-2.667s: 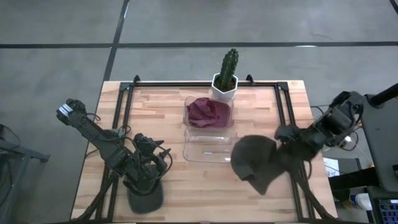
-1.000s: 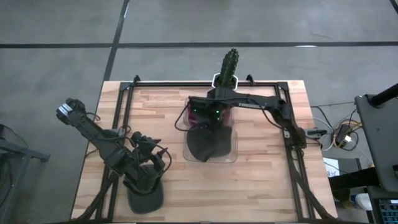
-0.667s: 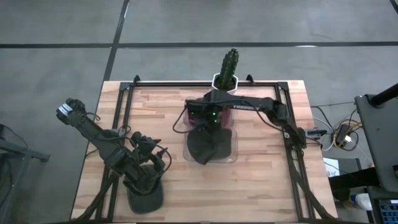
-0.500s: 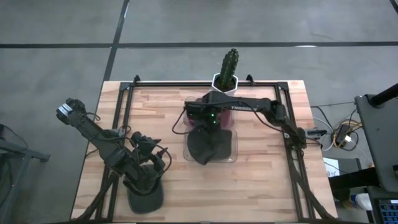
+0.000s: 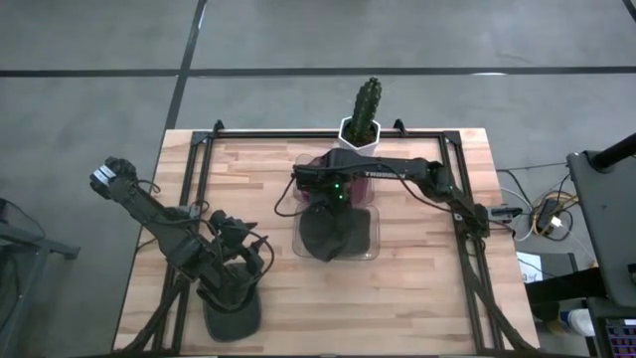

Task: Pick & Place hat
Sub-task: Put the right black cap into the bottom transparent bin, then put the black cap into the bottom transparent bin

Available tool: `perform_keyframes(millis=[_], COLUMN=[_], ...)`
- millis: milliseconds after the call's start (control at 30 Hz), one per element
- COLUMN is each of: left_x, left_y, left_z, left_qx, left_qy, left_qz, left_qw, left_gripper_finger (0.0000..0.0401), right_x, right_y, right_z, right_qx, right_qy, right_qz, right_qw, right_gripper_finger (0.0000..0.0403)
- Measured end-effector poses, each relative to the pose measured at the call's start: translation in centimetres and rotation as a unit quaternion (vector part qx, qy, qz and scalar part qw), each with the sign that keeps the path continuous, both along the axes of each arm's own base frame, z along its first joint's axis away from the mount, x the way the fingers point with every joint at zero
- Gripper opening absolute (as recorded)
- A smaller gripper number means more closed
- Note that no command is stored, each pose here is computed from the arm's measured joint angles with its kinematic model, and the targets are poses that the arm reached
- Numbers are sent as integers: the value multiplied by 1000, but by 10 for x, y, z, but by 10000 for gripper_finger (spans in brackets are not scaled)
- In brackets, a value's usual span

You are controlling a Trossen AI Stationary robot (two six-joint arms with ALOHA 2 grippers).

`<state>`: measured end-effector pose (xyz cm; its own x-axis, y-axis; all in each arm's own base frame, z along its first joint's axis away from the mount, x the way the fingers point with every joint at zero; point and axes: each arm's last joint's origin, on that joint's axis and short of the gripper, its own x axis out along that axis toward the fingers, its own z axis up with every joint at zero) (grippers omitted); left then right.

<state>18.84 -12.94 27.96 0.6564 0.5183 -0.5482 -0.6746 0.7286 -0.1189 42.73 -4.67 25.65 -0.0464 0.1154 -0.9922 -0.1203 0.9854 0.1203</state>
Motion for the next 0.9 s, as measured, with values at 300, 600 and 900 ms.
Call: perform_keyframes(millis=[300,600,900], left_x=[0,-1,-4], left_y=[0,0,-4], left_z=[0,-1,-6], left_qx=[3,2,-88], left_qy=[3,6,81], left_qz=[0,-1,-28], left_qw=[1000,1000,992], left_gripper_finger=[218,218,218], right_x=[0,-12,-60], right_y=[0,3,35], right_z=[0,29,112], right_qx=[-2,-7,-6], right_qy=[1,-31,-138], right_qz=[0,-39,-34], right_qw=[1000,999,990], right_gripper_finger=[121,143,114])
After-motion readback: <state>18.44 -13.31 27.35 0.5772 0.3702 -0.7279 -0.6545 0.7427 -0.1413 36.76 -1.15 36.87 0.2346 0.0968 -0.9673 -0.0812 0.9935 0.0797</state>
